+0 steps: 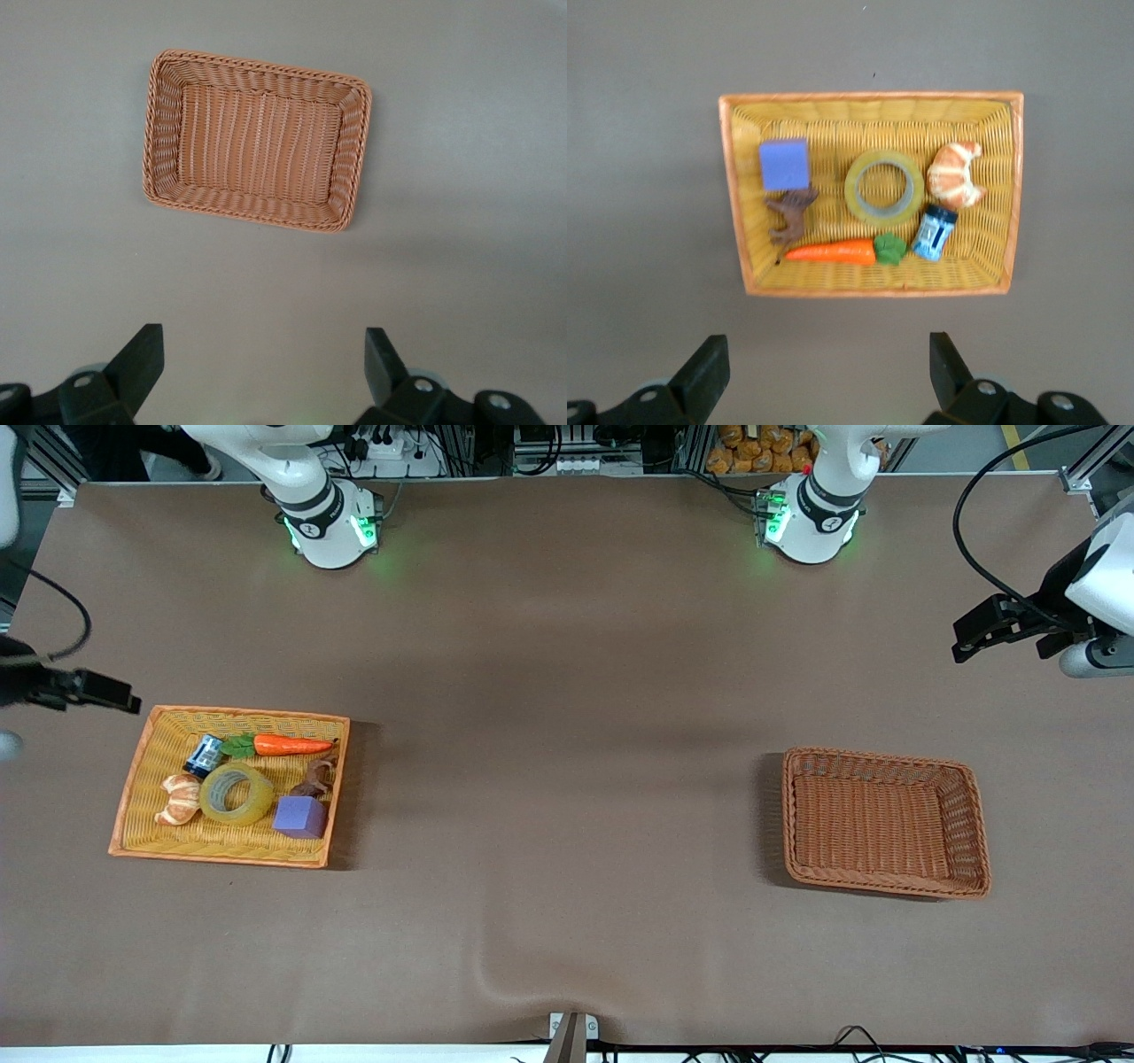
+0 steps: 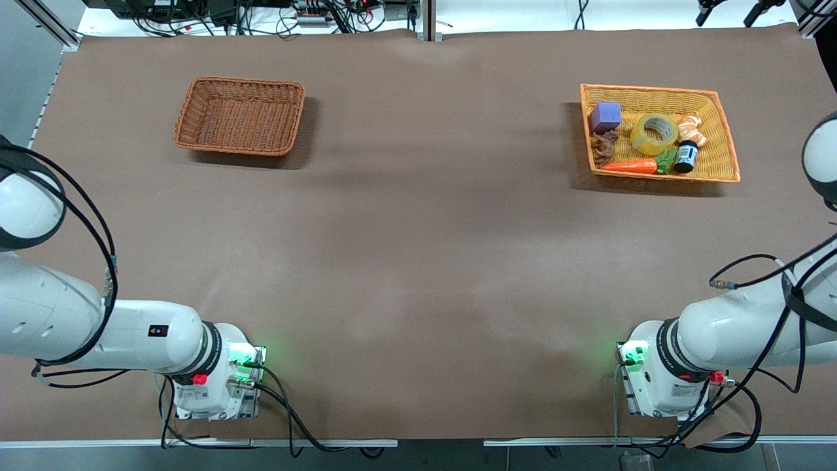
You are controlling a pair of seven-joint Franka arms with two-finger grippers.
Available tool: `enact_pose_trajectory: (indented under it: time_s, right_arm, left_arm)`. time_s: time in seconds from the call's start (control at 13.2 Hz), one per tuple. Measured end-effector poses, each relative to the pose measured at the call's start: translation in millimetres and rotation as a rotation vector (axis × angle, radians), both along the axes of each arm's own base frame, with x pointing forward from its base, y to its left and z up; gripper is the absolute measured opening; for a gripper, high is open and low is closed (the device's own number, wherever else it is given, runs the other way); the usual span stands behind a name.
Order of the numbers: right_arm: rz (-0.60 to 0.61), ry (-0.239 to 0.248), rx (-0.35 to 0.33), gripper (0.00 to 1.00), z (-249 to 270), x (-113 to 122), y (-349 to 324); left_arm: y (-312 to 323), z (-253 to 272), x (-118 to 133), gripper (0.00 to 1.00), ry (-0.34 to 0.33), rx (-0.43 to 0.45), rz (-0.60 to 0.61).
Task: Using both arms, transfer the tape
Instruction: 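Move the right gripper over the clear tape roll in the yellow tray, then lower the right gripper onto the tape roll and close on its rim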
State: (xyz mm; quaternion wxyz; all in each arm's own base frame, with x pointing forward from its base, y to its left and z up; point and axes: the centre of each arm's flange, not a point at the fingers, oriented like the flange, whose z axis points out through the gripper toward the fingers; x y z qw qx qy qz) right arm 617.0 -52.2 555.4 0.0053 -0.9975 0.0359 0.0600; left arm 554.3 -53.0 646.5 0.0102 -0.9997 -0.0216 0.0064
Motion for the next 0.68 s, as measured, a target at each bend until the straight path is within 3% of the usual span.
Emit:
enact_pose_trajectory:
  time_s: [0.15, 0.3, 0.53, 0.68]
  right_arm:
    - [0.045, -0.043, -0.002, 1.00, -30.0, 22.4, -17.8]
    - [0.115, -0.053, 0.002, 1.00, -66.1, 39.7, -35.2]
    - [0.103, -0.035, 0.064, 1.00, -124.2, 53.8, -66.9]
    - [0.122, 0.015, 0.101, 1.00, -175.1, 55.9, -88.4]
  left_arm:
    - [0.3, -0.3, -0.4, 1.00, 0.005, 0.001, 0.000]
    - [0.3, -0.6, -0.5, 1.00, 0.006, 0.001, 0.001]
    - [-1.5, -1.1, -0.5, 1.00, 0.008, 0.001, -0.003]
    - [-7.3, -2.3, -0.7, 1.00, 0.010, 0.001, -0.013]
